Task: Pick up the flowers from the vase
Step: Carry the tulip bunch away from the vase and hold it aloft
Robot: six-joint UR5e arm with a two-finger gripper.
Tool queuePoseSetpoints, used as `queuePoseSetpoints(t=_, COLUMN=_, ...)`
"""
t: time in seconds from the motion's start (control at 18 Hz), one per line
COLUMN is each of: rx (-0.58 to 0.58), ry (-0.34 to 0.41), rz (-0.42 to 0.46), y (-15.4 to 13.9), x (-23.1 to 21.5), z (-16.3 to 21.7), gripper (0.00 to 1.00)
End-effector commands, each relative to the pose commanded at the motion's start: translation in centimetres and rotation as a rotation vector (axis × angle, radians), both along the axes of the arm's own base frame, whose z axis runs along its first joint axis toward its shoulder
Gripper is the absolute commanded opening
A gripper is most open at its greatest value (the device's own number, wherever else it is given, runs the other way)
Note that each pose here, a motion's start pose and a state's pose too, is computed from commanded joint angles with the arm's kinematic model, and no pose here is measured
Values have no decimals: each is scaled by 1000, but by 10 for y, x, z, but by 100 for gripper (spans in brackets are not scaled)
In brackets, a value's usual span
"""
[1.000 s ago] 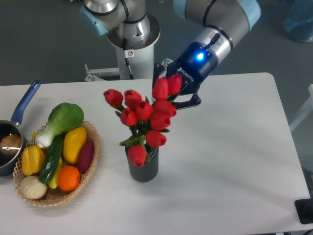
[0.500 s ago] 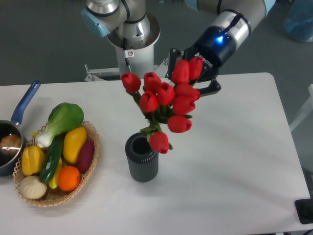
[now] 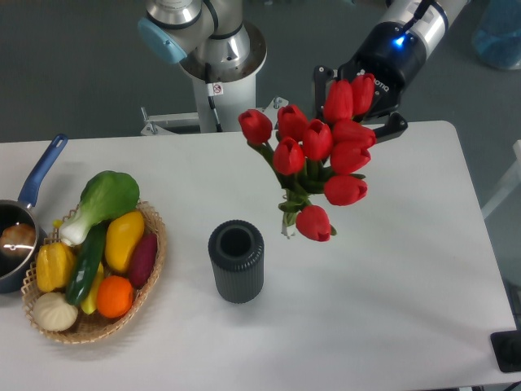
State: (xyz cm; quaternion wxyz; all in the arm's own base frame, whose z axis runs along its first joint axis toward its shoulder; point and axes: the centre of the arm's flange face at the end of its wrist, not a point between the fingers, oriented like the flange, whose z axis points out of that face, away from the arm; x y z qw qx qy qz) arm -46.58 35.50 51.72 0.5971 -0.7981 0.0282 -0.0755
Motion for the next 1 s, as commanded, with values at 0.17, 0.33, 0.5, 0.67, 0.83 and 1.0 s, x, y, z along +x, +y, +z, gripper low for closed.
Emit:
queuePoseSetpoints(t=0.17, rx=-106, ry=87, rz=20, y=-3, x=-4, z=-6, gripper=0)
queuePoseSetpoints(t=0.33, rx=-201, ry=115, rz=39, y=-3, x=-4, z=-14, gripper=0)
queuePoseSetpoints(t=0.5, rx=-248, ry=193, rz=31, y=-5, x=-7, z=-15, gripper=0)
queuePoseSetpoints(t=0.67, rx=-352, ry=232, rz=33, y=-2, x=-4, z=-24, gripper=0)
queuePoseSetpoints(t=0.83, rx=-461, ry=258, rz=43, y=-3, x=-4, z=-38, gripper=0)
queuePoseSetpoints(t=1.0, rx=-589, ry=273, rz=25, y=7, x=3, z=-58, gripper=0)
